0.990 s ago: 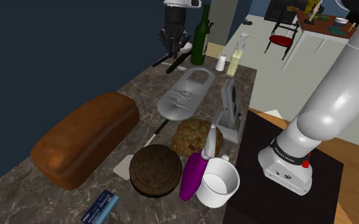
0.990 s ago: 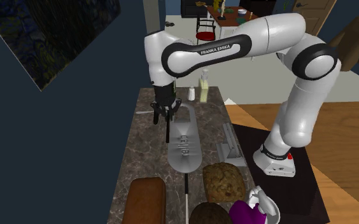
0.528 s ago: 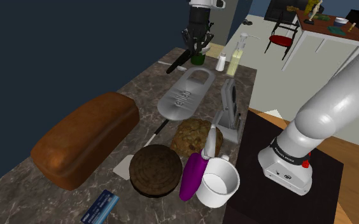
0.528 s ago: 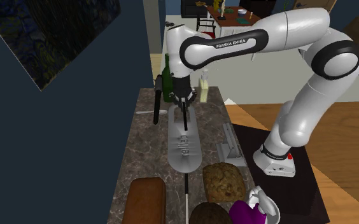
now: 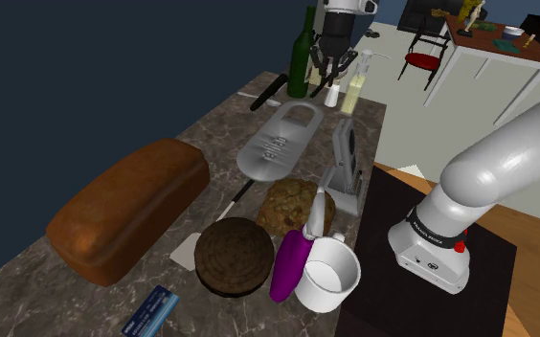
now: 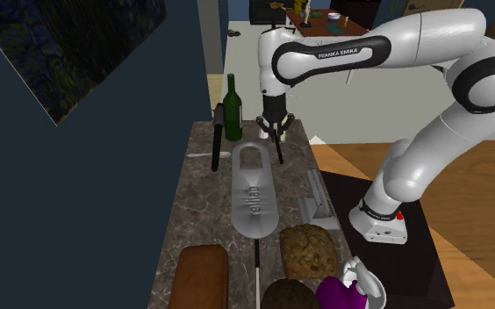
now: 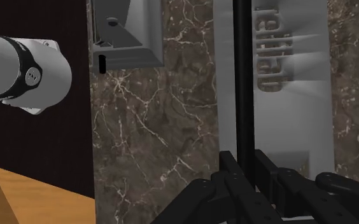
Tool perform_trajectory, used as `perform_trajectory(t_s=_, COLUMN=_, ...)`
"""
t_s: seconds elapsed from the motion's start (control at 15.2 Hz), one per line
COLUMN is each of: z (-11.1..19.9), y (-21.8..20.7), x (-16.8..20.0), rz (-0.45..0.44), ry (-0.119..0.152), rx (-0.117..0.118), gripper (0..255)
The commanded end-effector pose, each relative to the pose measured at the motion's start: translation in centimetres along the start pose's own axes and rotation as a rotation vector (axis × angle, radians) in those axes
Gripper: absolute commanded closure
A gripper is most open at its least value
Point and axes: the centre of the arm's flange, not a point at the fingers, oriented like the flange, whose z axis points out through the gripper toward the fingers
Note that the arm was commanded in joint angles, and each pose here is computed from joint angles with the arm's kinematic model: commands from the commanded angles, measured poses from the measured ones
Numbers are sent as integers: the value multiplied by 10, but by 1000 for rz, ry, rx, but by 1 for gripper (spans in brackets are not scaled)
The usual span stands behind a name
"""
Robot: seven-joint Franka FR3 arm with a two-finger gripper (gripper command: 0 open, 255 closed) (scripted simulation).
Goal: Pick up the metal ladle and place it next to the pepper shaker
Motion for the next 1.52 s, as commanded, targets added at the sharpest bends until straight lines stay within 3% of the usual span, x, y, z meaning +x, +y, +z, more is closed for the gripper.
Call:
perform_trajectory(t_s=0.0, z=-1, y=22, x=16, rz=-1, ry=-1, rx=0, gripper=255)
perform_trajectory(t_s=0.2, z=-4, y=58, x=43, rz=-1, ry=-1, rx=0, gripper=255)
perform_trajectory(t_s=1.45, z=93, y=49, x=65, rz=-1, ry=-1, rx=0, gripper=255)
